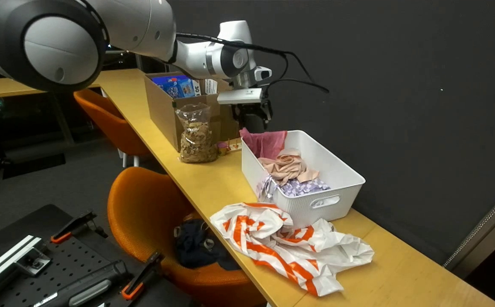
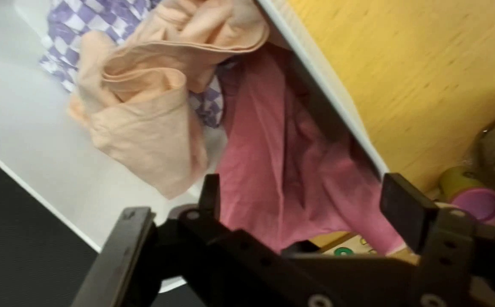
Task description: Pick up all the items from the backrest of the orange chair and put them in the white basket
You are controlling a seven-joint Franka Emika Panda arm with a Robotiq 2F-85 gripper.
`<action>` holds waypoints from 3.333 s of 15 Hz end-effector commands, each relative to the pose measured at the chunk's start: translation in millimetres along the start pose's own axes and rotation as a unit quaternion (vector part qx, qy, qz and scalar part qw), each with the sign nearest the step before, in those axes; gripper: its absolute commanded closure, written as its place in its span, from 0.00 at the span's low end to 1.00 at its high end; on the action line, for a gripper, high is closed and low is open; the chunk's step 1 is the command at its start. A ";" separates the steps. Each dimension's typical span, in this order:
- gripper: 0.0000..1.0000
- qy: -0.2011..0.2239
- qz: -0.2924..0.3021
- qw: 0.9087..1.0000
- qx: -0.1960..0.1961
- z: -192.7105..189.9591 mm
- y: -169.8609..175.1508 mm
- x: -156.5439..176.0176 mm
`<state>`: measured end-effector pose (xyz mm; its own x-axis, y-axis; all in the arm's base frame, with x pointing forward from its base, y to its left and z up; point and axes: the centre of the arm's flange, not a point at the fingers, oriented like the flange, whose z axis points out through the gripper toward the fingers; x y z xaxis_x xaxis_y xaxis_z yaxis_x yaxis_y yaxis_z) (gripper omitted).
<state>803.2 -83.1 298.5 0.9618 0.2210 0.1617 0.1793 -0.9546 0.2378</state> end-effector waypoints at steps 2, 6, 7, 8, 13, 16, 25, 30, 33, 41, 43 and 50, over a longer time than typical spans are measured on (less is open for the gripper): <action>0.00 -0.010 -0.051 0.999 0.013 21.6 -45.2 5.4; 0.00 -0.016 -0.078 0.997 -0.004 37.6 -61.9 14.5; 0.00 -0.018 -0.084 0.996 -0.007 41.0 -63.3 17.0; 0.00 -0.016 -0.090 0.996 -0.012 42.5 -64.9 19.5; 0.00 -0.002 -0.131 0.990 -0.060 50.8 -72.3 48.6; 0.00 0.009 -0.147 0.986 -0.081 54.2 -81.6 69.6; 0.59 0.020 -0.180 0.976 -0.125 66.0 -91.7 69.2; 0.95 0.022 -0.193 0.970 -0.146 55.7 -95.1 63.6; 0.98 0.021 -0.199 0.967 -0.160 49.0 -99.0 56.8; 0.99 0.027 -0.183 0.962 -0.200 8.4 -84.0 19.4; 0.99 0.042 -0.160 0.962 -0.217 -24.7 -62.7 11.4; 0.99 0.079 -0.036 0.958 -0.272 -118.3 34.8 -10.3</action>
<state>836.9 -67.6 387.9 0.8836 0.4187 0.2098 0.1676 -0.7010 0.6931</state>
